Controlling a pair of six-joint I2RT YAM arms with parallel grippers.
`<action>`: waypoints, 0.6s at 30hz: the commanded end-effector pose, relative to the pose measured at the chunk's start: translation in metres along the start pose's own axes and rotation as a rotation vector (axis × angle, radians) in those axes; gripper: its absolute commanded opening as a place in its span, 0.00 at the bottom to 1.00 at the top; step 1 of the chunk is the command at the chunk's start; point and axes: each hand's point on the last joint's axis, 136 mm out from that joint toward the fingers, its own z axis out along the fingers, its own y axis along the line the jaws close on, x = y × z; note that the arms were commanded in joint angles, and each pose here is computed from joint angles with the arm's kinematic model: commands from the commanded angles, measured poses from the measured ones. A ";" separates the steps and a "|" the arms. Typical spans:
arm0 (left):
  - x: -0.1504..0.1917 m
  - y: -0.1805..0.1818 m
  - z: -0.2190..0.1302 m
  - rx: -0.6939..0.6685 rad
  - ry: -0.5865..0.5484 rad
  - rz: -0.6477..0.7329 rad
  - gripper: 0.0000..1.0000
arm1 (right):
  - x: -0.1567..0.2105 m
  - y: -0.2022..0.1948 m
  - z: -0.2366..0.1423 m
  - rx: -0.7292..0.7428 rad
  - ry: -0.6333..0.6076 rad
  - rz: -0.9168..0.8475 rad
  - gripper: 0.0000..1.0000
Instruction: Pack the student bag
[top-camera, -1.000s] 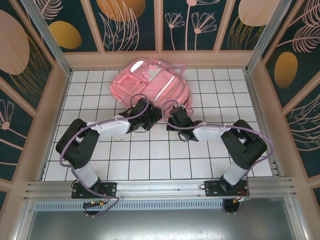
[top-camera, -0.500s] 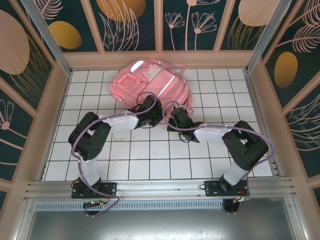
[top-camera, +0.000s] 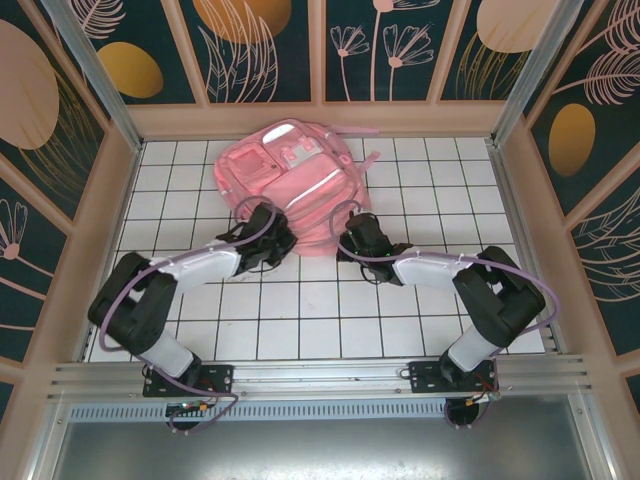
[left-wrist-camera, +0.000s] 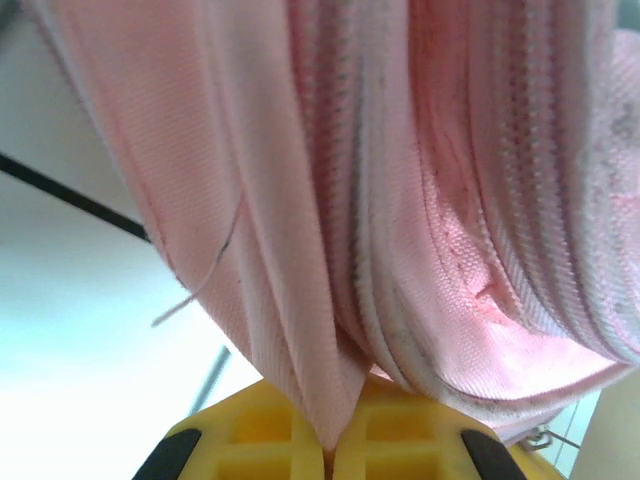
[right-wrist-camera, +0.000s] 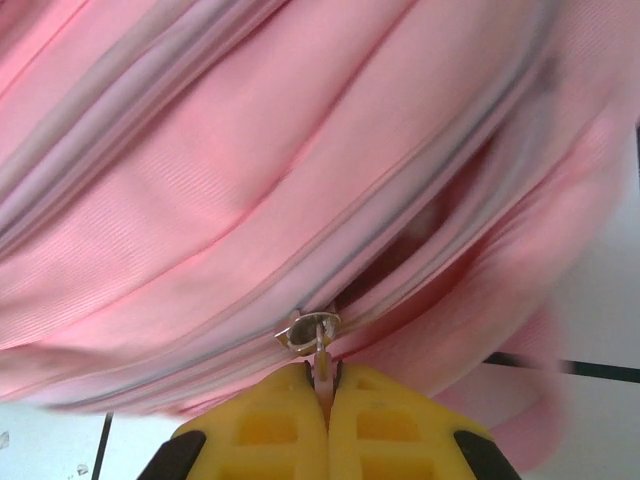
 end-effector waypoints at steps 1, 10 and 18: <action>-0.045 0.068 -0.022 -0.200 -0.142 -0.022 0.00 | 0.006 -0.030 -0.002 0.116 0.030 -0.008 0.00; -0.133 0.105 -0.043 -0.327 -0.206 0.094 0.00 | 0.001 0.006 0.011 0.035 0.051 -0.038 0.00; -0.163 0.083 -0.044 -0.348 -0.187 0.202 0.34 | 0.009 0.054 0.018 -0.078 0.079 -0.092 0.00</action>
